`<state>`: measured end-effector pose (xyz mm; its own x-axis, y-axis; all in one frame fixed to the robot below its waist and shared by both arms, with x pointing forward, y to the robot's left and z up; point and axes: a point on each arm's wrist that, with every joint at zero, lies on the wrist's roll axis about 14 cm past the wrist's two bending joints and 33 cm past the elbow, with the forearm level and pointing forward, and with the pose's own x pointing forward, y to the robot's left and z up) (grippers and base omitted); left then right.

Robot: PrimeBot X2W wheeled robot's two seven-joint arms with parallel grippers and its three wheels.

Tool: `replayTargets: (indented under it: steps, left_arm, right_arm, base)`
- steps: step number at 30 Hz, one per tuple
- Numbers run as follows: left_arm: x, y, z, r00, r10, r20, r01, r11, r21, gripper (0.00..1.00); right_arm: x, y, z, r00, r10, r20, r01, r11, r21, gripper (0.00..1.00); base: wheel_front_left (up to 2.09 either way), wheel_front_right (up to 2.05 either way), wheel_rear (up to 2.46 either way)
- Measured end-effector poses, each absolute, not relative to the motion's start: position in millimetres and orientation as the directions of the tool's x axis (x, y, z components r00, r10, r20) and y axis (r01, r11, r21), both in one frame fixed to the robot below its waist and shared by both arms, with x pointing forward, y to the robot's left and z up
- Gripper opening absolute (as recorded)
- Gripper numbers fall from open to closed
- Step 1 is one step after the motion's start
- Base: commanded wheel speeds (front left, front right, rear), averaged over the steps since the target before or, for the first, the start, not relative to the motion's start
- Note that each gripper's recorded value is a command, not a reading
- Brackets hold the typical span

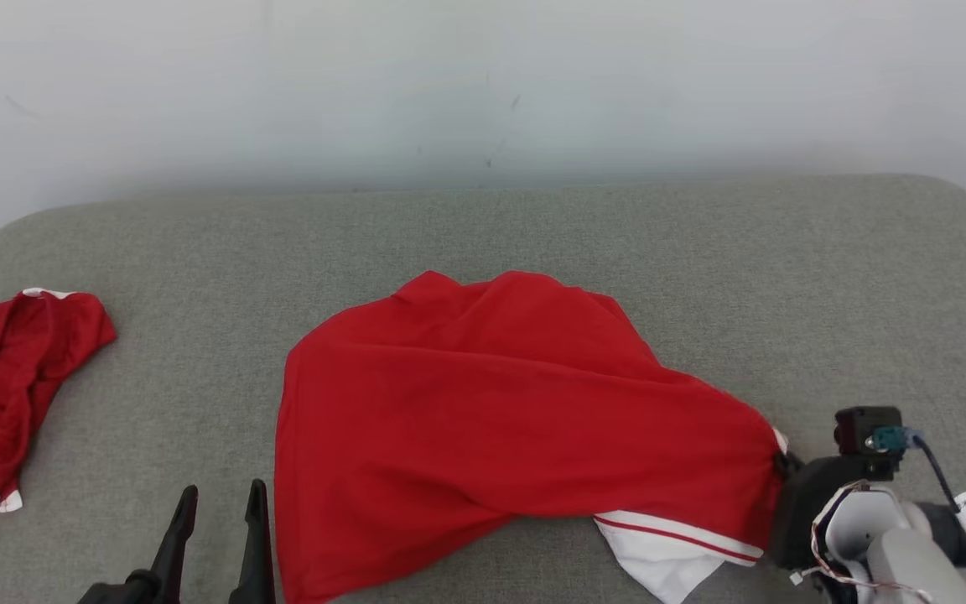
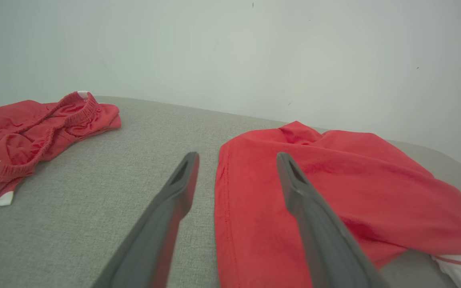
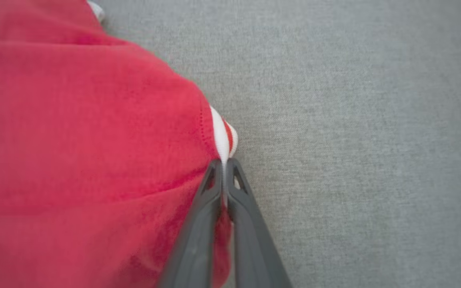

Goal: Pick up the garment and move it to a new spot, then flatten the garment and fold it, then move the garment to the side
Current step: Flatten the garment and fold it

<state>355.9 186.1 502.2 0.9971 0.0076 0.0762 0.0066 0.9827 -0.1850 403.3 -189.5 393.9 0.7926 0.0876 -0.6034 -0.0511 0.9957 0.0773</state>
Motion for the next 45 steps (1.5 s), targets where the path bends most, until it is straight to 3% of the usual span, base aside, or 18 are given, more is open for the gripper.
replayTargets:
  steps: [6,13,21,33,34,36,37,45]
  left_arm:
    - [362,181,506,0.996,-0.009,0.087,0.025,0.982,-0.185,1.00]
    - [366,179,506,0.996,-0.016,0.089,0.033,0.982,-0.186,1.00]
    - [375,178,506,0.996,-0.017,0.090,0.034,0.981,-0.189,1.00]
    - [393,182,505,0.995,-0.015,0.095,0.033,0.982,-0.184,1.00]
    - [394,184,506,0.995,-0.010,0.096,0.027,0.983,-0.182,1.00]
    - [395,188,506,0.995,0.000,0.096,0.017,0.984,-0.179,1.00]
    - [396,190,505,0.995,0.006,0.095,0.011,0.984,-0.179,1.00]
    - [393,202,501,0.996,0.047,0.080,-0.032,0.984,-0.173,1.00]
  right_arm:
    - [431,-221,441,0.885,0.019,-0.465,0.010,0.998,0.059,0.00]
    - [451,-250,493,0.941,-0.051,-0.334,0.062,0.998,0.024,0.00]
    - [463,-249,499,0.919,-0.050,-0.390,0.005,0.993,-0.117,0.00]
    - [541,-224,505,0.931,0.010,-0.365,-0.126,0.948,-0.294,0.00]
    - [547,-220,502,0.931,0.020,-0.365,-0.135,0.947,-0.292,0.11]
    - [556,-210,496,0.931,0.045,-0.362,-0.158,0.944,-0.289,0.50]
    - [561,-203,495,0.934,0.063,-0.352,-0.171,0.944,-0.284,1.00]
    - [573,-160,486,0.944,0.181,-0.276,-0.238,0.953,-0.188,1.00]
  base:
    - [0.00,0.00,0.00]
    - [0.00,0.00,0.00]
    - [0.00,0.00,0.00]
    - [0.00,0.00,0.00]
    - [0.00,0.00,0.00]
    - [0.00,0.00,0.00]
    - [0.00,0.00,0.00]
    - [0.00,0.00,0.00]
